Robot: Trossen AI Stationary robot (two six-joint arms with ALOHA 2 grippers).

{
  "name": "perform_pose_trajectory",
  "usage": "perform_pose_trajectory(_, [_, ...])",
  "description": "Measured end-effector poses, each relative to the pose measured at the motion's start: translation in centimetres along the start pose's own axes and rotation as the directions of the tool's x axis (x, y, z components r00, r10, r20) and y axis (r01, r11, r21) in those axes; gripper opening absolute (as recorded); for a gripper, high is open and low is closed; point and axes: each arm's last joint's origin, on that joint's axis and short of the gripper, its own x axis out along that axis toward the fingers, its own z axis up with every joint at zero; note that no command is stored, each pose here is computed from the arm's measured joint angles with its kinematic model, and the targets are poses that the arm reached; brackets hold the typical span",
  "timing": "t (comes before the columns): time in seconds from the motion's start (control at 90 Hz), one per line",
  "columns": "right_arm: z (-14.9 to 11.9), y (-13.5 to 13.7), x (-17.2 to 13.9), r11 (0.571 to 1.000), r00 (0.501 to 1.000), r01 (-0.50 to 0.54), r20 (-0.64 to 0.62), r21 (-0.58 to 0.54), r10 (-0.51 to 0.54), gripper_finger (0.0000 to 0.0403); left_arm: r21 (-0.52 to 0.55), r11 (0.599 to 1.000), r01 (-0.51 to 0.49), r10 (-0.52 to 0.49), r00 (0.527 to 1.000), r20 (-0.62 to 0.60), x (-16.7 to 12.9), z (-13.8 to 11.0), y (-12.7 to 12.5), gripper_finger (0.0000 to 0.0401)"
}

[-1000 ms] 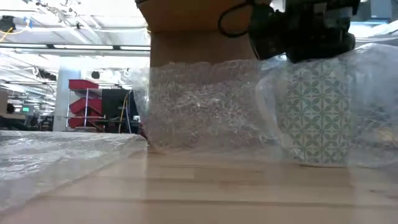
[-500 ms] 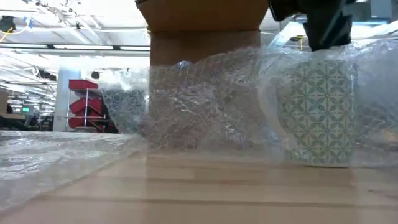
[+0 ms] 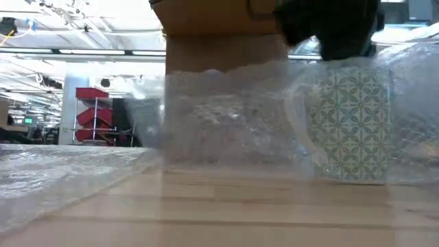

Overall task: Wrap mug
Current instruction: Wrap the blue patterned mug with the right transparent bubble wrap

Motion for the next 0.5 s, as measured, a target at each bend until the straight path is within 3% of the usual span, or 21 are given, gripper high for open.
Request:
perform_pose_trajectory(0.167, [0.4,-0.1,3.4,0.998,0.996,0.055,-0.066,-0.036,-0.057,0.0001,-0.025,0.999,0.020,-0.019,1.000,0.021,-1.3,0.6,-0.1,0.0133])
perform_pose_trajectory(0.289, [0.4,0.0,3.7,0.997,0.995,0.043,-0.082,-0.057,-0.048,0.0000,-0.028,0.999,0.025,-0.025,0.999,0.022,-1.4,0.5,-0.3,0.0133])
perform_pose_trajectory(0.5, [0.5,0.7,-1.2,0.999,0.998,0.005,-0.057,-0.040,-0.008,0.0000,-0.034,0.999,0.034,-0.034,0.999,0.015,-1.7,0.2,-0.6,0.0133])
